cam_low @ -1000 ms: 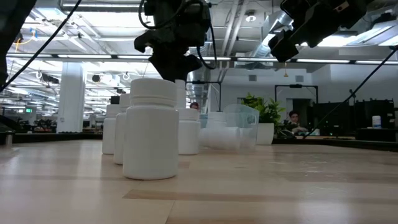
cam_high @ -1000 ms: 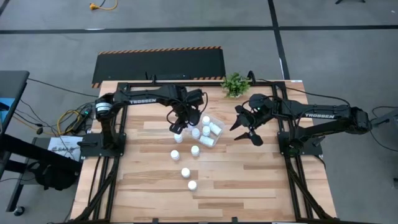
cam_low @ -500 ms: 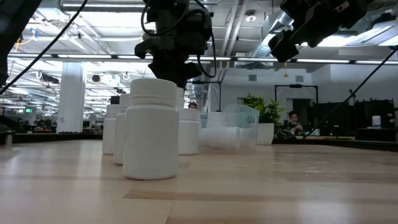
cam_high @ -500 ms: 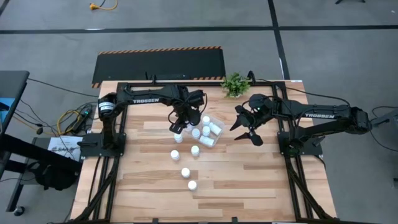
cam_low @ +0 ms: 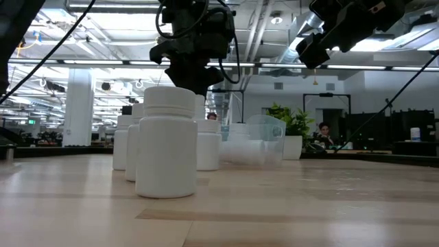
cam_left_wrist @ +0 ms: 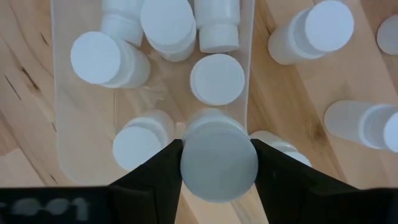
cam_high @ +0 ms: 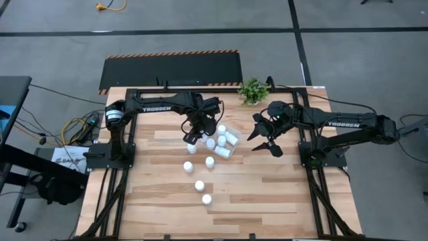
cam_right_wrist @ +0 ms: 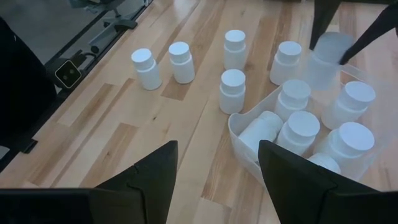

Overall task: Pick and place pill bottles into a basket
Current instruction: Put the pill bottle into the bin

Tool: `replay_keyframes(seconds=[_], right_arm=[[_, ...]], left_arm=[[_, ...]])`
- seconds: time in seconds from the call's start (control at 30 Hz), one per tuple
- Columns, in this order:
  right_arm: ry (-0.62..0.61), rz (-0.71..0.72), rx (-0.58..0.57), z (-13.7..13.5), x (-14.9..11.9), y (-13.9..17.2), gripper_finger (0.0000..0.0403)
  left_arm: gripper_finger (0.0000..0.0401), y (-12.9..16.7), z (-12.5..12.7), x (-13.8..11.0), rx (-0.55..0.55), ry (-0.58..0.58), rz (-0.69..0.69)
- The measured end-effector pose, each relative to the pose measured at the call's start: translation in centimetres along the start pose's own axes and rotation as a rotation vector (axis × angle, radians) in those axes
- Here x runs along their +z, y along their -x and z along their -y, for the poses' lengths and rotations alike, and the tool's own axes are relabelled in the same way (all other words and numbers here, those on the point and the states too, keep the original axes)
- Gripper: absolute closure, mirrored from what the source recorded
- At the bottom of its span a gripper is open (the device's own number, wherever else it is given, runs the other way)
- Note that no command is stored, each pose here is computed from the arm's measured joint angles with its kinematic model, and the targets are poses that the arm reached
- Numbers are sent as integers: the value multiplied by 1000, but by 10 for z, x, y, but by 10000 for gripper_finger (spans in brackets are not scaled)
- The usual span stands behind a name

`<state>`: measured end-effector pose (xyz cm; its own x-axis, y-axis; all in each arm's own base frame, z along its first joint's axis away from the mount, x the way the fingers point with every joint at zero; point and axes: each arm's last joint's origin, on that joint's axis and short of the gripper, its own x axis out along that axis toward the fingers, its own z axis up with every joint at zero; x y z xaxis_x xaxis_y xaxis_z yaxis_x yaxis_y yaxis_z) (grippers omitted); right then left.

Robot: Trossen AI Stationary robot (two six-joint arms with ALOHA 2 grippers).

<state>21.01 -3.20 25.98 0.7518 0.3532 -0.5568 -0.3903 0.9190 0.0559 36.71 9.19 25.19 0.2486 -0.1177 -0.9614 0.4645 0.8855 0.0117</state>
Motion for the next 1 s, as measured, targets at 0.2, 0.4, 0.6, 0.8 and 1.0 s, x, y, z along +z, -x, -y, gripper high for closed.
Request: replay_keyframes(seconds=[0.2, 0.4, 0.6, 0.8, 1.0], right_arm=[[0, 0, 0, 0, 0, 0, 184], [0, 0, 0, 0, 0, 0, 184], [0, 0, 0, 0, 0, 0, 184], [0, 0, 0, 0, 0, 0, 184], [0, 0, 0, 0, 0, 0, 184]], left_arm=[[227, 0, 0, 0, 0, 1, -1], [221, 0, 0, 0, 1, 6, 0], [220, 0, 0, 0, 0, 9, -1], [220, 0, 0, -1, 1, 11, -8], [220, 14, 9, -3, -71, 26, -84]])
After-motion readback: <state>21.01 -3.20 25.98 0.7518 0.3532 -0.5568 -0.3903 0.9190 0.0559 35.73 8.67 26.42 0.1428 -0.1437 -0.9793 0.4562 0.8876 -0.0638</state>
